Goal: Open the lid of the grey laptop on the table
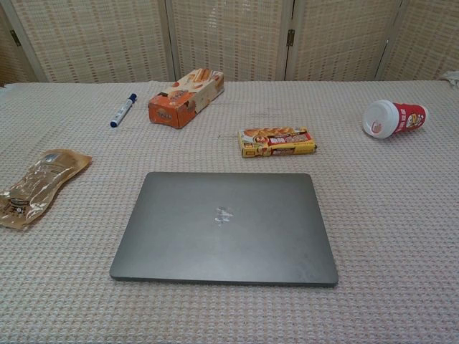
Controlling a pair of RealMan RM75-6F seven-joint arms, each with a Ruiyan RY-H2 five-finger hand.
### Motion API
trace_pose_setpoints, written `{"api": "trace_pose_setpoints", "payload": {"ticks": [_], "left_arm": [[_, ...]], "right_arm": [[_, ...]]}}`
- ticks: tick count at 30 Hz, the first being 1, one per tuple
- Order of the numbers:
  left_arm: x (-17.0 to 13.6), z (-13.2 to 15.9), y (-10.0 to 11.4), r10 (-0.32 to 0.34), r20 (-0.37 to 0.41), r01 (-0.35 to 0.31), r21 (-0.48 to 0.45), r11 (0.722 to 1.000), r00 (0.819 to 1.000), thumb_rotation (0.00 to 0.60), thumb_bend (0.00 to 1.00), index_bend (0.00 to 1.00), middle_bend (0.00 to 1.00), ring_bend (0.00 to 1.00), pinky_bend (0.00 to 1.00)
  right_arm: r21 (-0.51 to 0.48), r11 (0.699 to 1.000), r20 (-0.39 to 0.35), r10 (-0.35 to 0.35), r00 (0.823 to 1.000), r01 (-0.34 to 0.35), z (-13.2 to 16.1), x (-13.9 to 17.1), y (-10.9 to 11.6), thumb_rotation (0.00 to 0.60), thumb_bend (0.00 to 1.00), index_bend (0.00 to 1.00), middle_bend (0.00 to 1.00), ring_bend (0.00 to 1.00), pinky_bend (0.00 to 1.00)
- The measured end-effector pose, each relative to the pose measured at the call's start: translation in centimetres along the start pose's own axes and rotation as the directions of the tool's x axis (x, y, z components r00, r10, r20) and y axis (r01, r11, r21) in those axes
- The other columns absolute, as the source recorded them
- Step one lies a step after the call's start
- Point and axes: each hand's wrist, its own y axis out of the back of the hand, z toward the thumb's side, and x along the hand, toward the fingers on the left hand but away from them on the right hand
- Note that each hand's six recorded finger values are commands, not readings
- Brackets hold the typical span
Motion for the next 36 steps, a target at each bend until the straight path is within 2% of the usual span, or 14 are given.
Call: {"api": "trace_pose_setpoints", "payload": {"ticks": [15,20,23,27,33,34,36], "left_arm": [[0.4,0.9,0.0,0.023,0.078,-0.022,-0.022,1.0,0.997,0.6,0.18,0.01,0.04,0.0,0.0],[1.9,2.8,0.2,0.036,0.174,-0.031,-0.031,0.999,0.984,0.6,0.18,0.02,0.05,0.0,0.0],[2.9,4.5,0.3,0.034,0.248,-0.024,-0.042,0.999,0.968,0.6,0.18,0.04,0.05,0.0,0.0],[4.1,7.4,0.4,0.021,0.371,-0.004,-0.047,0.999,0.928,0.6,0.18,0.04,0.06,0.0,0.0],[5.5,12.5,-0.2,-0.034,0.546,0.066,-0.039,0.997,0.837,0.6,0.18,0.04,0.06,0.0,0.0],[5.6,13.6,-0.4,-0.045,0.578,0.078,-0.031,0.996,0.814,0.6,0.18,0.04,0.06,0.0,0.0],[5.7,15.2,-0.9,-0.063,0.621,0.096,-0.02,0.995,0.781,0.6,0.18,0.04,0.07,0.0,0.0]], "right_arm": [[-0.01,1.0,-0.007,-0.01,1.0,0.01,0.0,0.3,0.3,0.6,0.45,0.0,0.0,0.07,0.0],[-0.011,1.0,-0.02,-0.007,1.0,0.007,0.2,0.2,0.3,0.6,0.45,0.0,0.0,0.07,0.0],[-0.009,1.0,-0.026,-0.005,1.0,0.005,0.4,0.1,0.3,0.6,0.45,0.0,0.0,0.07,0.0],[-0.006,1.0,-0.034,-0.001,0.999,0.001,0.6,0.1,0.3,0.6,0.45,0.0,0.0,0.07,0.0],[-0.005,1.0,-0.046,0.008,0.999,-0.008,0.8,-0.2,0.1,0.6,0.45,0.0,0.0,0.07,0.0],[-0.005,1.0,-0.047,0.01,0.999,-0.01,0.9,-0.2,0.0,0.6,0.45,0.0,0.0,0.07,0.0],[-0.004,1.0,-0.05,0.015,0.999,-0.015,0.9,-0.2,-0.1,0.6,0.45,0.0,0.0,0.07,0.0]]}}
